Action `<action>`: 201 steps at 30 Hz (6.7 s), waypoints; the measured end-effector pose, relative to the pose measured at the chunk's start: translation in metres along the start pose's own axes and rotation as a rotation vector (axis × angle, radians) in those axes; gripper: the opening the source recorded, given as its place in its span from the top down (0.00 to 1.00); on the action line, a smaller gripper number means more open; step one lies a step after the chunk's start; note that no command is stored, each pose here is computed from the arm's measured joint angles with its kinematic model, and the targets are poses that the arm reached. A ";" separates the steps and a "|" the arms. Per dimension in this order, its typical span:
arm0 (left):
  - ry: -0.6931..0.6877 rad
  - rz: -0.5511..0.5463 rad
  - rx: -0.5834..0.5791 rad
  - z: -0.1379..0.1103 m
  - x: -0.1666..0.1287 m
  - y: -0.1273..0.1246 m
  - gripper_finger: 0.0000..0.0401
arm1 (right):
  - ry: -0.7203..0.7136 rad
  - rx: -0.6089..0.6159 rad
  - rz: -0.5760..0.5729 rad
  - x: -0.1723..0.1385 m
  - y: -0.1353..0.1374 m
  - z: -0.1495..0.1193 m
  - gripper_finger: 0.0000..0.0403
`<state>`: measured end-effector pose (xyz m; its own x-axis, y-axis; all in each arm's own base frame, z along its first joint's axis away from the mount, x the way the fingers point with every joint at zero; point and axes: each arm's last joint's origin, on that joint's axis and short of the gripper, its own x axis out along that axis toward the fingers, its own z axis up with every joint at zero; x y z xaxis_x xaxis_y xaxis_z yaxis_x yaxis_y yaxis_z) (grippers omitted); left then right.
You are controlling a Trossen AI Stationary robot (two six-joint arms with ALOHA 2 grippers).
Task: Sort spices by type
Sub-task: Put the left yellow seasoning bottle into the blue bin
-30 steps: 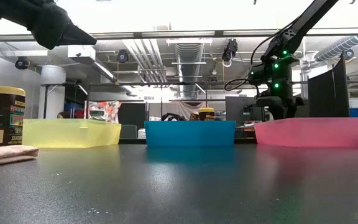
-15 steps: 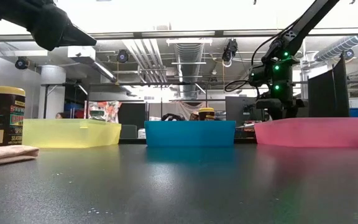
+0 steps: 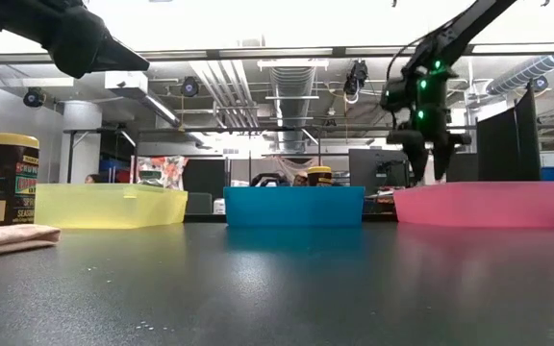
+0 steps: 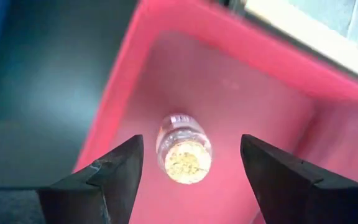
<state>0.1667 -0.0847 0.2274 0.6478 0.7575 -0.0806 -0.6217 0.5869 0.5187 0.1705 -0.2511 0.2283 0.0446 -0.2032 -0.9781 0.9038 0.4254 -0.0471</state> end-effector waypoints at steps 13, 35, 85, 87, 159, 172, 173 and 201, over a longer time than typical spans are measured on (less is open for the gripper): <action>0.030 -0.222 -0.152 0.007 -0.001 -0.008 0.33 | -0.545 -0.225 0.289 -0.110 0.069 -0.078 0.46; 0.211 -0.590 -0.704 0.063 -0.009 0.004 0.33 | -0.746 -0.758 0.630 -0.086 0.155 -0.227 0.62; 1.064 -0.565 -0.165 0.054 -0.027 0.043 0.48 | -0.749 -0.871 0.653 -0.064 0.169 -0.253 0.84; 1.060 -0.578 -0.181 0.050 -0.027 0.044 0.49 | -0.750 -0.871 0.653 -0.064 0.169 -0.253 0.85; 1.049 -0.551 -0.078 0.006 -0.011 0.036 0.12 | -0.755 -0.876 0.651 -0.059 0.168 -0.254 0.74; 1.065 -0.552 -0.098 -0.014 -0.006 0.023 0.12 | -0.754 -0.876 0.649 -0.058 0.168 -0.254 0.72; 1.068 -0.548 -0.092 -0.016 -0.006 0.023 0.12 | -0.754 -0.876 0.649 -0.058 0.168 -0.254 0.72; 1.061 -0.554 -0.142 -0.028 -0.005 0.014 0.48 | -0.753 -0.876 0.649 -0.058 0.167 -0.255 0.69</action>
<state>0.1430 -0.0723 0.2112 0.1988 0.2118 -0.9569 -0.4598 0.8824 0.0998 0.2109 0.0563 0.2252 0.8424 -0.0637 -0.5351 0.0694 0.9975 -0.0094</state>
